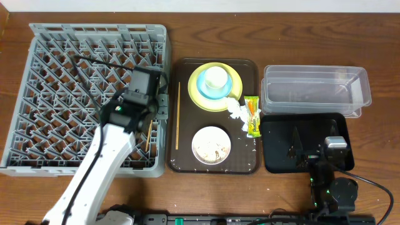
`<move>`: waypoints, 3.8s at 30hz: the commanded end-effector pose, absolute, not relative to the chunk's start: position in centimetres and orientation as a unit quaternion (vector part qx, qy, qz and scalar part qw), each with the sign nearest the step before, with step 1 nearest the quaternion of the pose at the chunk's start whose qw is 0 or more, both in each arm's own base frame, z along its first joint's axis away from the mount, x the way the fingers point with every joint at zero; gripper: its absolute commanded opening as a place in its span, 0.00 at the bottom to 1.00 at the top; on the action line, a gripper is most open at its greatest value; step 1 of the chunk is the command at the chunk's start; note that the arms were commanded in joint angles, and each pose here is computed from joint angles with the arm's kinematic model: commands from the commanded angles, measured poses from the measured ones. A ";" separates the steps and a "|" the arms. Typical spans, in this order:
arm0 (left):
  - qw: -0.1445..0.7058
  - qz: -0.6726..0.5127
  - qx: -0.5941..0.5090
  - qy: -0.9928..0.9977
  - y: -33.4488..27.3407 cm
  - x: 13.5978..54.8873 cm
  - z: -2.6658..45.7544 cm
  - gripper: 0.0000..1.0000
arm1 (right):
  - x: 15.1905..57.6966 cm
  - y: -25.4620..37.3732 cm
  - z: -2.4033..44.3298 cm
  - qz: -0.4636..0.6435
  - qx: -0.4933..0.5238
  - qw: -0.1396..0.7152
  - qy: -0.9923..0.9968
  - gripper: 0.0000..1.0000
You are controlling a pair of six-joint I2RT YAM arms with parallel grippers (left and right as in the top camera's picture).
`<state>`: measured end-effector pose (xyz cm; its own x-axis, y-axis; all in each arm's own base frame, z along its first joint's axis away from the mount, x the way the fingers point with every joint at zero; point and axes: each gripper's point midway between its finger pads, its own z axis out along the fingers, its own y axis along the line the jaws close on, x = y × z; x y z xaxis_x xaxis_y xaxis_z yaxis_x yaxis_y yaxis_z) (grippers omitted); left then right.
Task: Sort waste into correct bins and load items into the dishwasher
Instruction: 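Insert the chopstick upright into the dish rack with the left gripper, then move the left gripper back to the second chopstick and grasp it, then carry the second chopstick into the dish rack with the left gripper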
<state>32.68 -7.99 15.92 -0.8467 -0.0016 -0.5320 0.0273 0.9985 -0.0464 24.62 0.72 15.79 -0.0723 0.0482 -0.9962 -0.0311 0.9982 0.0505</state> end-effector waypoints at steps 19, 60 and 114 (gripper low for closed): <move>0.134 -0.061 0.059 0.987 -14.8 28.2 8.7 0.36 | 24.6 0.7 15.7 0.032 0.012 0.680 0.733 0.99; 0.039 0.011 0.029 0.999 -14.3 29.2 -3.0 0.31 | 24.6 0.7 15.7 0.032 0.011 0.680 0.733 0.99; 0.214 0.036 -0.040 0.975 -4.5 33.5 12.6 0.08 | 24.6 0.7 15.7 0.032 0.011 0.680 0.733 0.99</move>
<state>33.85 -5.67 15.18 -0.8684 -0.0799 -0.4895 -0.0929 0.9957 0.0023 24.62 0.72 15.80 -0.0719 0.0482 -0.9962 -0.0311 0.9982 0.0505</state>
